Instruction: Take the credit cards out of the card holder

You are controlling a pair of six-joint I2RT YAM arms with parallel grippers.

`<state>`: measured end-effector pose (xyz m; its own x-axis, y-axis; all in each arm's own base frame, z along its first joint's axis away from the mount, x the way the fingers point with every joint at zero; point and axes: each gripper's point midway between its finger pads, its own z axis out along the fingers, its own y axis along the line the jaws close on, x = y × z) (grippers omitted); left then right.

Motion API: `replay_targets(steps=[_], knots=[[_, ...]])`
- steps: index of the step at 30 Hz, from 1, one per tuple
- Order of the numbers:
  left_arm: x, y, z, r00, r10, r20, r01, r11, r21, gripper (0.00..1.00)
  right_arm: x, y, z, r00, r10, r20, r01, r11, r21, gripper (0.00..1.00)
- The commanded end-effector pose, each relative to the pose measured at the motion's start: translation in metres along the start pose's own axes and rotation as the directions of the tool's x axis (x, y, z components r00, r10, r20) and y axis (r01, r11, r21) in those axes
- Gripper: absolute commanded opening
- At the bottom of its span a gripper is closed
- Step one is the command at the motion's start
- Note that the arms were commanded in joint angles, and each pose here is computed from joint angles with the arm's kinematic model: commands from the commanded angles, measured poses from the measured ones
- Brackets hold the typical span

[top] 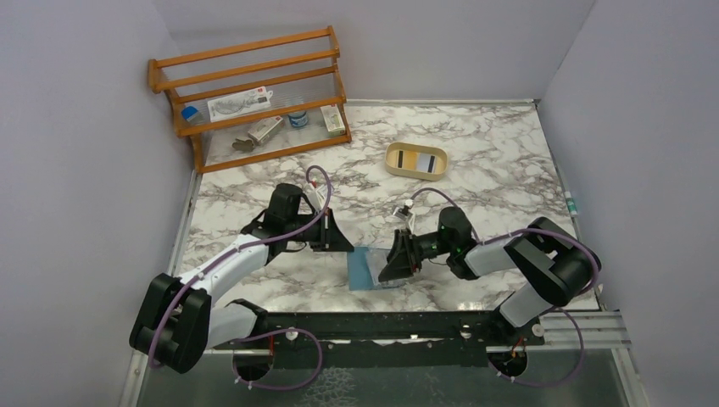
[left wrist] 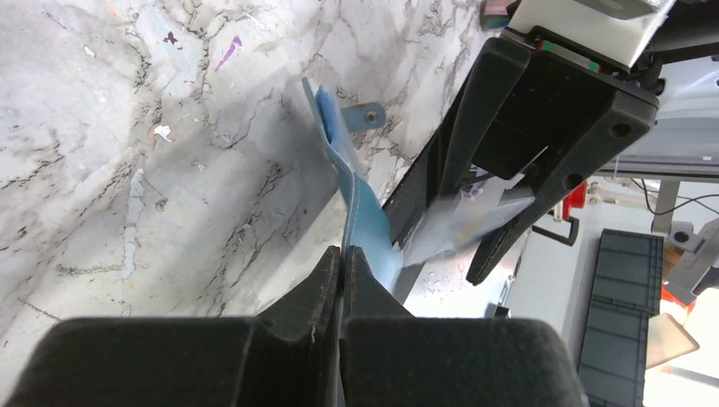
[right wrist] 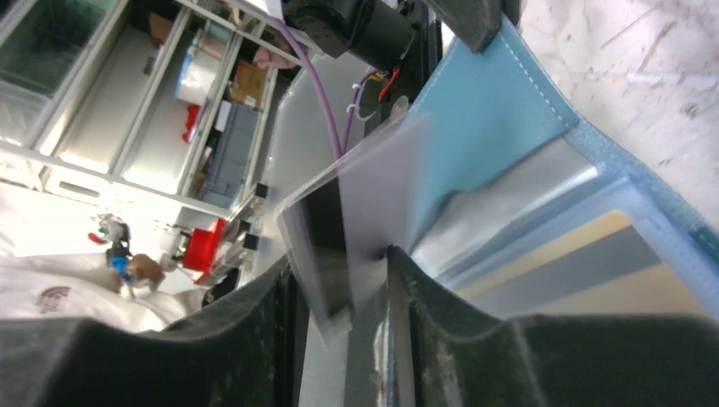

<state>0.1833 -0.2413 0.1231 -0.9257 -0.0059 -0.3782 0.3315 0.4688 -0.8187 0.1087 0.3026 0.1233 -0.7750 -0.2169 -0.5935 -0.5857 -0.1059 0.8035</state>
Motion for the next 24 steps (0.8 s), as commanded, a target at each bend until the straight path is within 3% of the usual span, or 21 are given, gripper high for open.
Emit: replay_targets(steps=[1,3,5,10,15,20,24], knots=[[-0.015,-0.008,-0.004,0.998,0.049,0.040,-0.049,0.999,-0.003,0.00,-0.001,-0.005,0.001,1.000,-0.014,-0.026,0.014,1.000,0.019,0.28],[-0.016,-0.009,-0.005,0.998,0.058,0.036,-0.058,0.998,-0.008,0.00,0.000,-0.010,0.001,0.999,0.007,-0.031,-0.005,0.999,0.047,0.11],[-0.018,-0.008,-0.007,0.997,0.073,0.027,-0.073,0.997,-0.027,0.00,-0.001,-0.018,0.000,0.999,0.023,-0.035,-0.020,0.996,0.092,0.01],[-0.025,0.002,-0.012,0.996,0.091,0.007,-0.090,0.991,-0.095,0.00,-0.013,-0.041,-0.006,0.999,0.033,0.004,-0.033,0.959,0.281,0.01],[-0.027,0.011,-0.012,0.997,0.082,-0.017,-0.083,0.989,-0.125,0.00,-0.080,-0.055,-0.036,0.984,-0.047,0.172,-0.046,0.866,0.497,0.01],[-0.032,0.010,-0.012,0.993,0.116,-0.020,-0.117,0.985,-0.125,0.00,-0.178,-0.071,-0.095,0.925,-0.158,0.347,-0.137,0.712,0.688,0.01],[-0.034,0.010,-0.011,0.992,0.122,-0.028,-0.125,0.985,-0.118,0.00,-0.213,-0.105,-0.138,0.877,-0.165,0.452,-0.280,0.589,0.758,0.01]])
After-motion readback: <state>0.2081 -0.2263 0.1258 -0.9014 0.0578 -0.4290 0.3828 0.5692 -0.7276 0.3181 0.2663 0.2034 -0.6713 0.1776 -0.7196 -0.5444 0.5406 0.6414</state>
